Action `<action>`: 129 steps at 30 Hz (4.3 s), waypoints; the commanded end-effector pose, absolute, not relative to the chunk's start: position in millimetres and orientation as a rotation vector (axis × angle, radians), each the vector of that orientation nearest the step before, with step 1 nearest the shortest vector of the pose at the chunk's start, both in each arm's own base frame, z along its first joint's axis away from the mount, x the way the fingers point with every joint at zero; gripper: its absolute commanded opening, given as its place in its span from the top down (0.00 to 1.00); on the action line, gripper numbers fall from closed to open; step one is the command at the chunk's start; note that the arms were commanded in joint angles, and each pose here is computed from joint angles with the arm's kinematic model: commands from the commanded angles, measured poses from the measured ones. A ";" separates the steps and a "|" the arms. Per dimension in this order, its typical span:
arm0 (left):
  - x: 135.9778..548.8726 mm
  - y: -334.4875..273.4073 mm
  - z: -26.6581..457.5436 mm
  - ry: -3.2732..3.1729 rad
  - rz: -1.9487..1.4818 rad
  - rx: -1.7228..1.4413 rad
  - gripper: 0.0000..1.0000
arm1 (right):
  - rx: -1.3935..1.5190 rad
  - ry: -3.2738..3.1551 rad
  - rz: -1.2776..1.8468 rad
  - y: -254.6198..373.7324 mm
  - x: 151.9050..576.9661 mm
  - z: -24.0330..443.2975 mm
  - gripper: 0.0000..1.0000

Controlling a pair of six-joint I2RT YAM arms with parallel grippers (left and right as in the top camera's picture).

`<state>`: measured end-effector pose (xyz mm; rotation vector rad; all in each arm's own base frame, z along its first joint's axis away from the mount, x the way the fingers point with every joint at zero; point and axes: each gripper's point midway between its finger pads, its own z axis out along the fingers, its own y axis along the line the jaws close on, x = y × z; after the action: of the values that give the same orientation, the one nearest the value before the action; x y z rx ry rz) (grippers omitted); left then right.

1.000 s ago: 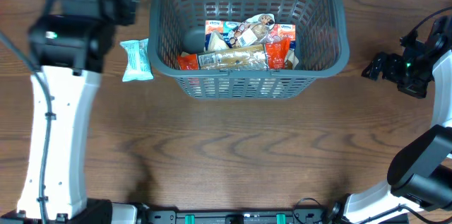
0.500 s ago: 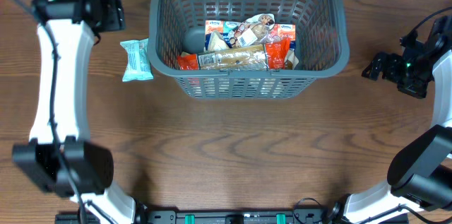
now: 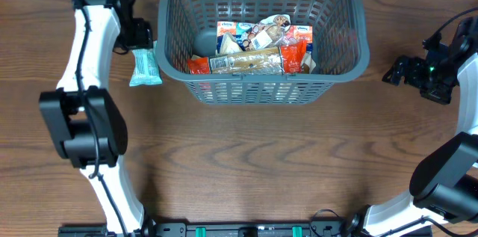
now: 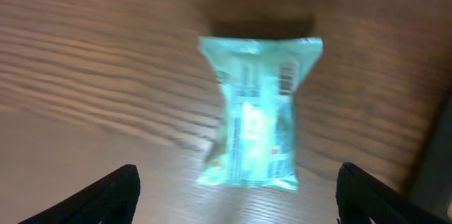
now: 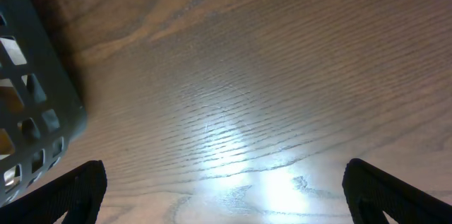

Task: Pack container
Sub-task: 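Move the left gripper left over the mint-green wrapped bar, then lower the left gripper and grasp the mint-green bar, then lift the mint bar and carry it over the basket with the left gripper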

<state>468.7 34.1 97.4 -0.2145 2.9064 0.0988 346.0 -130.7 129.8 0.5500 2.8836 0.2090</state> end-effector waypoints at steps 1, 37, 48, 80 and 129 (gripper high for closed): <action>467.6 21.8 72.4 2.972 -0.040 -0.225 0.18 | 0.538 2.893 0.224 -129.4 344.4 127.6 0.01; 471.9 27.1 16.4 3.011 0.002 -0.216 0.18 | 0.531 2.911 0.230 -127.6 340.5 127.0 0.01; 467.6 27.3 -0.1 3.048 0.003 -0.221 0.18 | 0.531 2.912 0.231 -127.5 340.2 127.0 0.01; 446.1 29.9 1.4 3.130 0.003 -0.241 0.76 | 0.532 2.914 0.232 -127.2 339.7 126.9 0.01; 374.5 -156.4 405.6 1.850 -0.082 0.947 0.94 | 0.533 2.914 0.232 -127.2 339.6 126.9 0.01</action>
<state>377.3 -127.1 410.0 0.6884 1.9577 -0.1194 340.8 -128.2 128.9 0.5480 2.9064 0.2186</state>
